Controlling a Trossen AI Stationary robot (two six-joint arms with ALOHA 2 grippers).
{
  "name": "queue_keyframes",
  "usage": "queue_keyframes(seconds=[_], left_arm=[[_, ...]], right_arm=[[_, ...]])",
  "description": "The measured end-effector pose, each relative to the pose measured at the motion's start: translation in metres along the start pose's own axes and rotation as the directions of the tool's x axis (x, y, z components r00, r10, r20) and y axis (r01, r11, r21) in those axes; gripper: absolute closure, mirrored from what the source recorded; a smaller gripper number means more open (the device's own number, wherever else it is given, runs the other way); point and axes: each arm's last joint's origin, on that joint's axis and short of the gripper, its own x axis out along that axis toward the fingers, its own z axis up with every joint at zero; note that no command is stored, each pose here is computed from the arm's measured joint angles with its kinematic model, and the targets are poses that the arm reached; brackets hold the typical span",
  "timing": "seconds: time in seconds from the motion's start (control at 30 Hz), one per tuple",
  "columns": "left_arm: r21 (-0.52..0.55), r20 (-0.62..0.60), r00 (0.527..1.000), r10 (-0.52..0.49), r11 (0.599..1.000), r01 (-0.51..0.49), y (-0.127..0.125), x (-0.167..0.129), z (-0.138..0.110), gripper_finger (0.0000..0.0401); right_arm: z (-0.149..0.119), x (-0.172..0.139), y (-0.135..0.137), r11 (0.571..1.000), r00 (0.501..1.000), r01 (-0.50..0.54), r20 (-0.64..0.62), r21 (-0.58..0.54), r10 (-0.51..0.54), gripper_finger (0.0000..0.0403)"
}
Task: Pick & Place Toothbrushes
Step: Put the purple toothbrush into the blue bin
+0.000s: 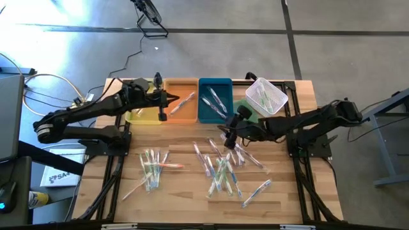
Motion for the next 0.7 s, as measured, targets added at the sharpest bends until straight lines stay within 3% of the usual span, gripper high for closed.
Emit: queue_keyframes(seconds=[0.17, 0.37, 0.5, 0.7], left_arm=[[0.005, -0.010, 1.000, -0.023, 1.000, 0.024, -0.004, -0.004, 0.001, 0.0395], [0.004, -0.037, 0.998, -0.044, 0.999, 0.044, -0.007, -0.002, -0.002, 0.0395], [0.004, -0.036, 0.998, -0.044, 0.999, 0.044, -0.007, 0.000, -0.002, 0.0395], [0.013, -0.037, 0.998, -0.045, 0.999, 0.045, -0.007, 0.000, -0.002, 0.0395]], right_arm=[[-0.016, -0.007, -0.003, 0.996, 0.963, -0.050, -0.261, 0.079, 0.069, 0.0220], [-0.041, -0.020, -0.001, 0.973, 0.813, -0.078, -0.551, 0.218, 0.189, 0.0220], [-0.050, -0.032, 0.008, 0.970, 0.742, -0.121, -0.630, 0.213, 0.231, 0.0220], [-0.059, -0.047, 0.025, 0.970, 0.707, -0.145, -0.665, 0.195, 0.239, 0.0220]])
